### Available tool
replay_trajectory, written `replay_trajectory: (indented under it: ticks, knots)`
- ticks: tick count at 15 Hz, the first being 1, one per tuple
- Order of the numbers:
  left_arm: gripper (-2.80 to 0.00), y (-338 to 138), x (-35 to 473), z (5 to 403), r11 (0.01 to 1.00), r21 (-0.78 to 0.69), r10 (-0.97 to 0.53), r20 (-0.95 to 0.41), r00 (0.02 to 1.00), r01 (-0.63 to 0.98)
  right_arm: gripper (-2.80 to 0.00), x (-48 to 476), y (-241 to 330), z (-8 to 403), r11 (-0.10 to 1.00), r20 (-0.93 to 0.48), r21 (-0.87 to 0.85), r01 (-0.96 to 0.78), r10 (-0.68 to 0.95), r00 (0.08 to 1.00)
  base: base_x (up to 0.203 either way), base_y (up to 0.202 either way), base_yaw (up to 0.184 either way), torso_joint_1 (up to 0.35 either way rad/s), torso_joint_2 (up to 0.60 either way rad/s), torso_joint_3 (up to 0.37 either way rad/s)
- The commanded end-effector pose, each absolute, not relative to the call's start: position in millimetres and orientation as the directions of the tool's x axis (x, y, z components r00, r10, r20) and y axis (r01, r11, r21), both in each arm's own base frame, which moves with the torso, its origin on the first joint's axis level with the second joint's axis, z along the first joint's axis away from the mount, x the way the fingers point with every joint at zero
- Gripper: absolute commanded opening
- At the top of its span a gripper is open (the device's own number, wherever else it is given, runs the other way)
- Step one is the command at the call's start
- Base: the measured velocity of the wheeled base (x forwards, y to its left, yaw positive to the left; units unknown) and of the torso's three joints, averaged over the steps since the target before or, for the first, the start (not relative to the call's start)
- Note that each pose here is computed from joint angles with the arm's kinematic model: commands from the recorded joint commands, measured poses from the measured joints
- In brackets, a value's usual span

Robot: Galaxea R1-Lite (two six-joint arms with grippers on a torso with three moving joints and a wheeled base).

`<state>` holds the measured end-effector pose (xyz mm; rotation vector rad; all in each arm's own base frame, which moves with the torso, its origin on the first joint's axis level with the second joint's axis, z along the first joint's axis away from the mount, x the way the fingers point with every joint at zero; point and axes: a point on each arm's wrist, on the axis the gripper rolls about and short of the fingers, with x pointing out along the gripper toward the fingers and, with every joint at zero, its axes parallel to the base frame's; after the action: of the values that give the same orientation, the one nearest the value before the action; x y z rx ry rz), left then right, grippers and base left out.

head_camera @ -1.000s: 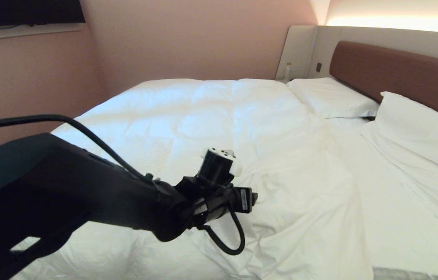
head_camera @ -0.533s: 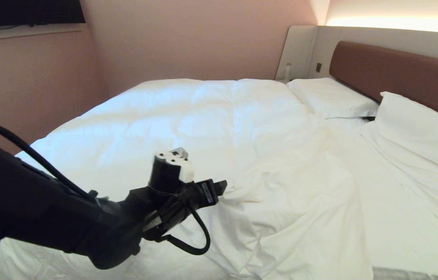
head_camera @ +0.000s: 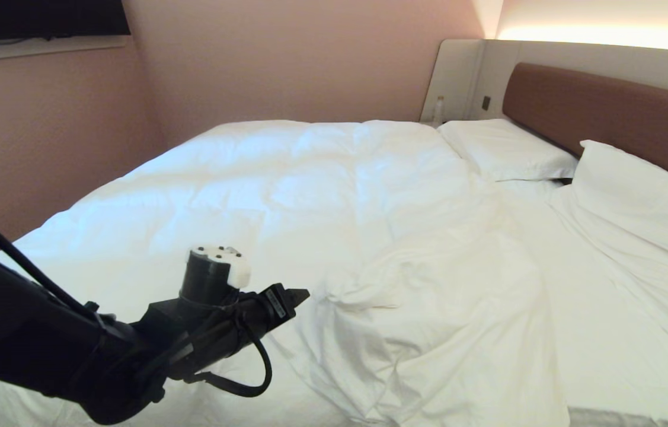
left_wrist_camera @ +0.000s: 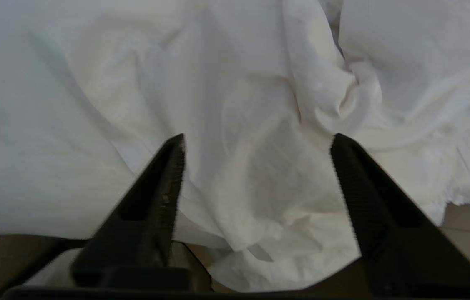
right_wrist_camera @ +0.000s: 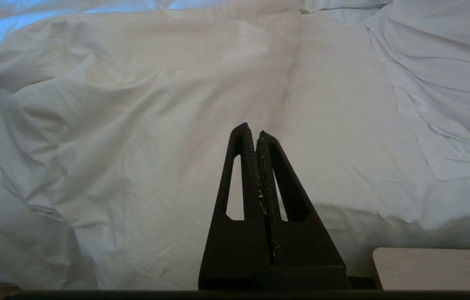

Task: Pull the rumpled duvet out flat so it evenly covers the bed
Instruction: Flatten the corners of the folded blanket

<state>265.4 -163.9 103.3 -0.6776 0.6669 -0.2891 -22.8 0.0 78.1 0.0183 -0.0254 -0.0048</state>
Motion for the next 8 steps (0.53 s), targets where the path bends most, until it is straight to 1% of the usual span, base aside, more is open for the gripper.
replay_trajectory:
  ticks: [1, 4, 5, 8]
  knots:
    - [-2.8, -163, 267, 94, 0.749, -0.662, -0.446, -0.498, 0.744, 0.006, -2.8, -23, 0, 78, 1.0, 0.026, 0.018, 0.004, -0.005, 1.0, 0.0, 0.0, 0.0, 0.0, 0.0, 0.0]
    - [-2.8, -163, 273, 84, 0.757, -0.653, -0.428, -0.522, 0.738, -0.023, -2.8, -23, 0, 78, 1.0, 0.026, 0.018, 0.004, -0.005, 1.0, 0.0, 0.0, 0.0, 0.0, 0.0, 0.0]
    - [-2.8, -164, 277, 74, 0.77, -0.636, -0.411, -0.546, 0.73, -0.043, -2.8, -23, 0, 78, 1.0, 0.026, 0.018, 0.004, -0.005, 1.0, 0.0, 0.0, 0.0, 0.0, 0.0, 0.0]
    - [-2.8, -165, 285, 40, 0.841, -0.523, -0.264, -0.621, 0.738, -0.138, -2.8, -23, 0, 78, 1.0, 0.027, 0.018, 0.004, -0.005, 1.0, 0.0, 0.0, 0.0, 0.0, 0.0, 0.0]
